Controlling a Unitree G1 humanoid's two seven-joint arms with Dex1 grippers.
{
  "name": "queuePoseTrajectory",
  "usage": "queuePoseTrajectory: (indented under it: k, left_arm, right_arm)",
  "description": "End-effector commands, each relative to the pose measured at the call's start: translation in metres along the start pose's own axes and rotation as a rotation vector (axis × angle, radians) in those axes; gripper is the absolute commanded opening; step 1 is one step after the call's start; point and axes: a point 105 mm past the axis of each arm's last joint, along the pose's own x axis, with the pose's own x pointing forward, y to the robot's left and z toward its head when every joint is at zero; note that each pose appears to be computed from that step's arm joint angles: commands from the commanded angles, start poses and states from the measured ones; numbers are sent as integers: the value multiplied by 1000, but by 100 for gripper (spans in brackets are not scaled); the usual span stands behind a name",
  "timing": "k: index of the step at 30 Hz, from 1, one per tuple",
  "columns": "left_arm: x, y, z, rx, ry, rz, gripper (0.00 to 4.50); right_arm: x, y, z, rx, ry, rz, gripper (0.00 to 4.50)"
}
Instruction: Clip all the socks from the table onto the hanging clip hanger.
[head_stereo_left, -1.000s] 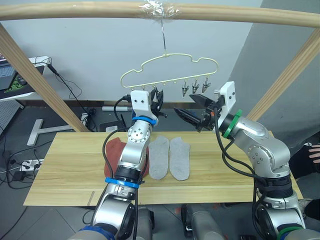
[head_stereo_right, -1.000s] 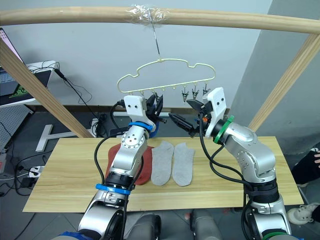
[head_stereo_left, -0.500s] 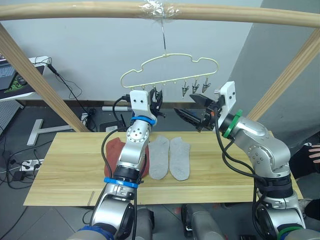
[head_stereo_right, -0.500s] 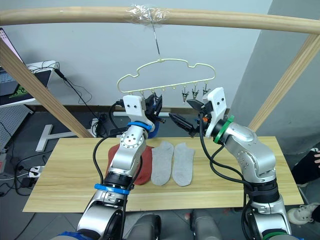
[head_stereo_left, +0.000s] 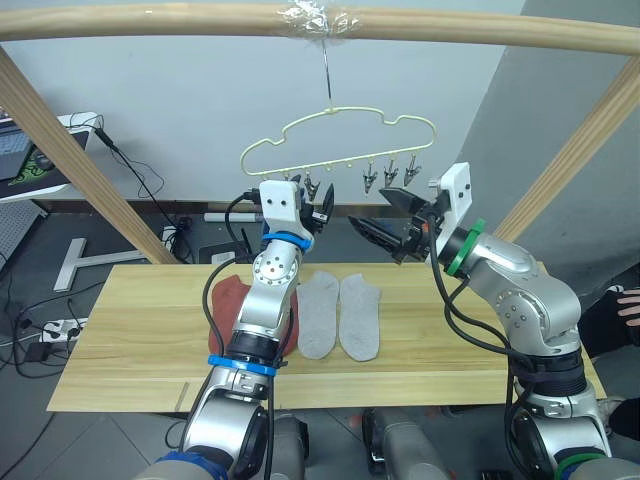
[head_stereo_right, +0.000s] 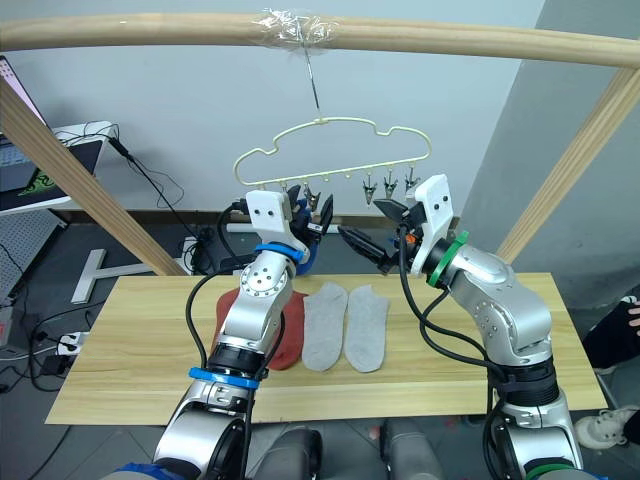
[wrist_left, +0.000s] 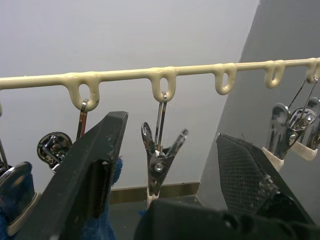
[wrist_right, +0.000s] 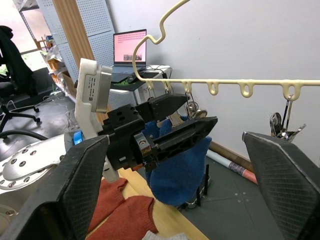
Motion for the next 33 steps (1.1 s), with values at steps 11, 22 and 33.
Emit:
queuePoseTrajectory:
  k: [11, 22, 33]
  left_arm:
    - [3, 1, 17, 14, -63, 8, 176]
    - [3, 1, 17, 18, -60, 8, 176]
    - [3, 1, 17, 29, -60, 13, 176]
  right_arm:
    - [-1, 5, 20, -43, -65, 22, 450]
    - [-1, 6, 20, -43, -66, 24, 450]
    - [-1, 6, 21, -42, -68, 19, 450]
